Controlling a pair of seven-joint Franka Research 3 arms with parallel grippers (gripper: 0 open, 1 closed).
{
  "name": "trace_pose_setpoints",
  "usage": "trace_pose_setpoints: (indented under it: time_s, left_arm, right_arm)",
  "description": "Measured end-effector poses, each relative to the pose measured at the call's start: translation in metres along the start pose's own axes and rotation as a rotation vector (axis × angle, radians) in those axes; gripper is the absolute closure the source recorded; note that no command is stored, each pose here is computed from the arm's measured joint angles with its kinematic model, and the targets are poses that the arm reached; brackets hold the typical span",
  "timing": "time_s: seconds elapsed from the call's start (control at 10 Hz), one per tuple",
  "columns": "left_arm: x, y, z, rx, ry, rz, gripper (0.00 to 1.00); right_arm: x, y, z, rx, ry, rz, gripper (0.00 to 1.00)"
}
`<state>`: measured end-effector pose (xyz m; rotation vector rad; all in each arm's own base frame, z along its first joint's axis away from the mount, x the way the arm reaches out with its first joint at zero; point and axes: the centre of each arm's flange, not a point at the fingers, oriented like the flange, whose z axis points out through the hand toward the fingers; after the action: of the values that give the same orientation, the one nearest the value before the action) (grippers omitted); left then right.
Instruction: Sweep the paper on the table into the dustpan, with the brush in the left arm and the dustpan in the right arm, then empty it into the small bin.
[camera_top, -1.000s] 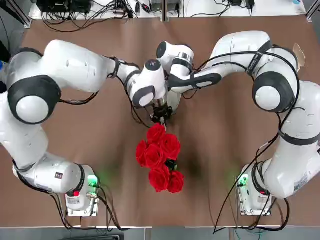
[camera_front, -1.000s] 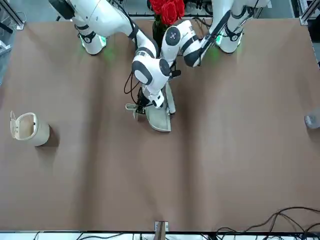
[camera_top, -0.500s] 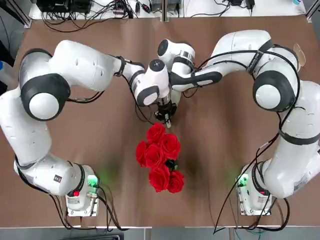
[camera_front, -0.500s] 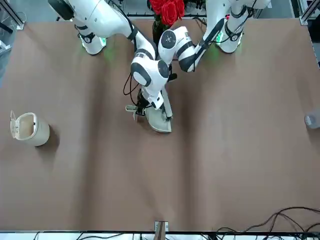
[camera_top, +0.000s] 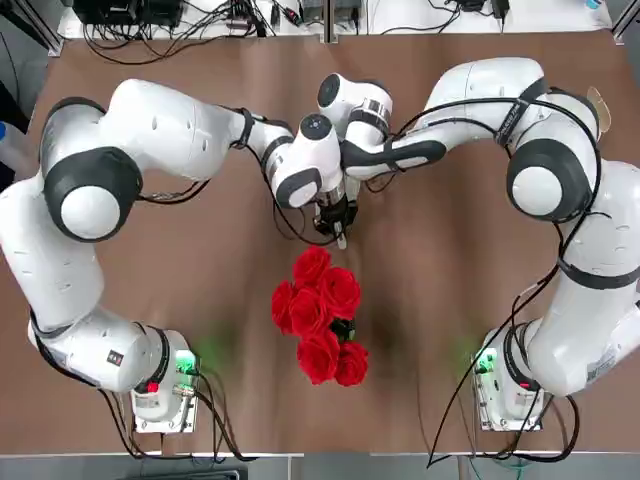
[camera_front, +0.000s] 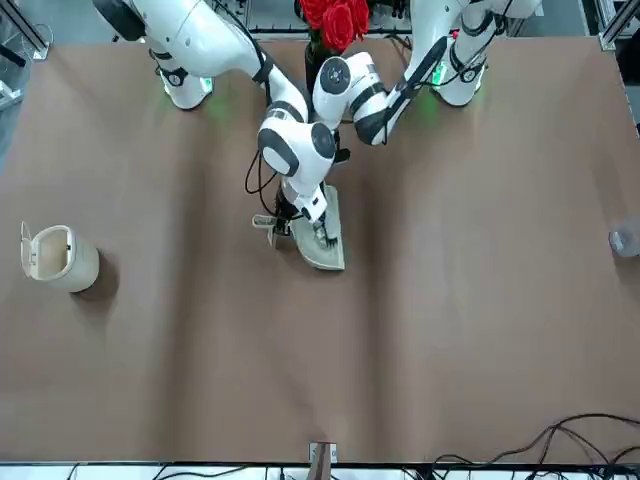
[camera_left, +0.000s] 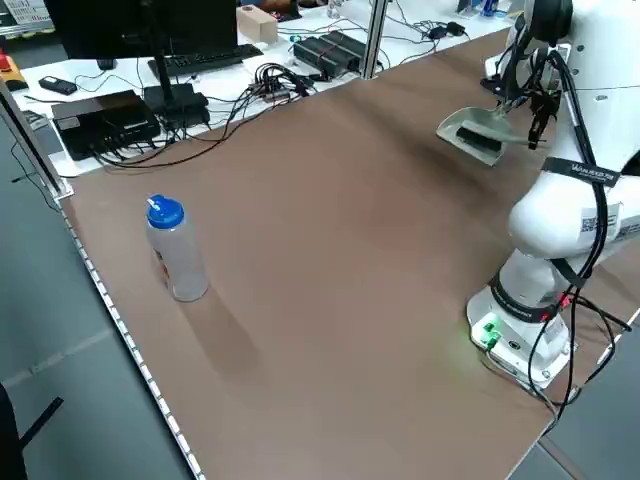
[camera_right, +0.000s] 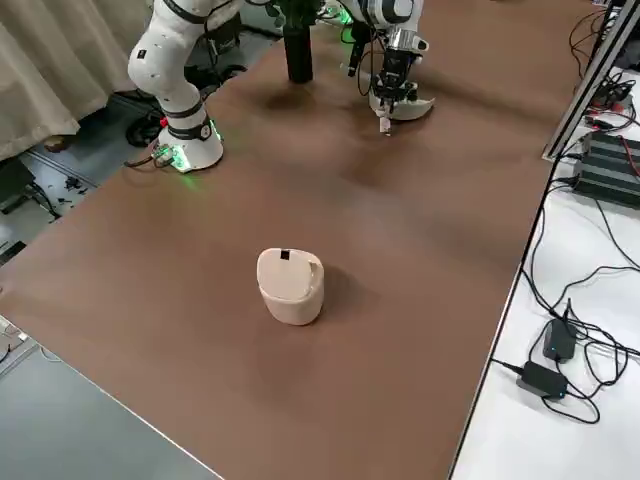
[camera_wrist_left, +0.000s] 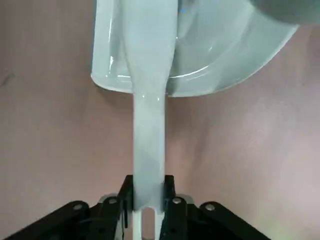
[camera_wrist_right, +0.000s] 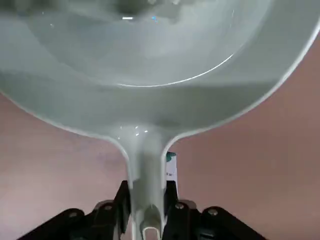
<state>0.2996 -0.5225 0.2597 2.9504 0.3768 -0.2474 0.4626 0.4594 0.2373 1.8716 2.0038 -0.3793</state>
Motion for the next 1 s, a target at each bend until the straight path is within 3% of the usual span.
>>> trace_pose_setpoints:
  time_s: [0.6,1.0]
  left_arm:
    - [-0.012,-0.008,-0.010,0.133,0.016,0.034,0.73]
    - [-0.024,-0.010,-0.028,0.179,0.041,0.076,0.73]
  right_arm:
    - [-0.005,0.008,0.007,-0.004,0.036,-0.007,0.68]
    - [-0.019,0.023,0.018,0.008,0.047,-0.001,0.68]
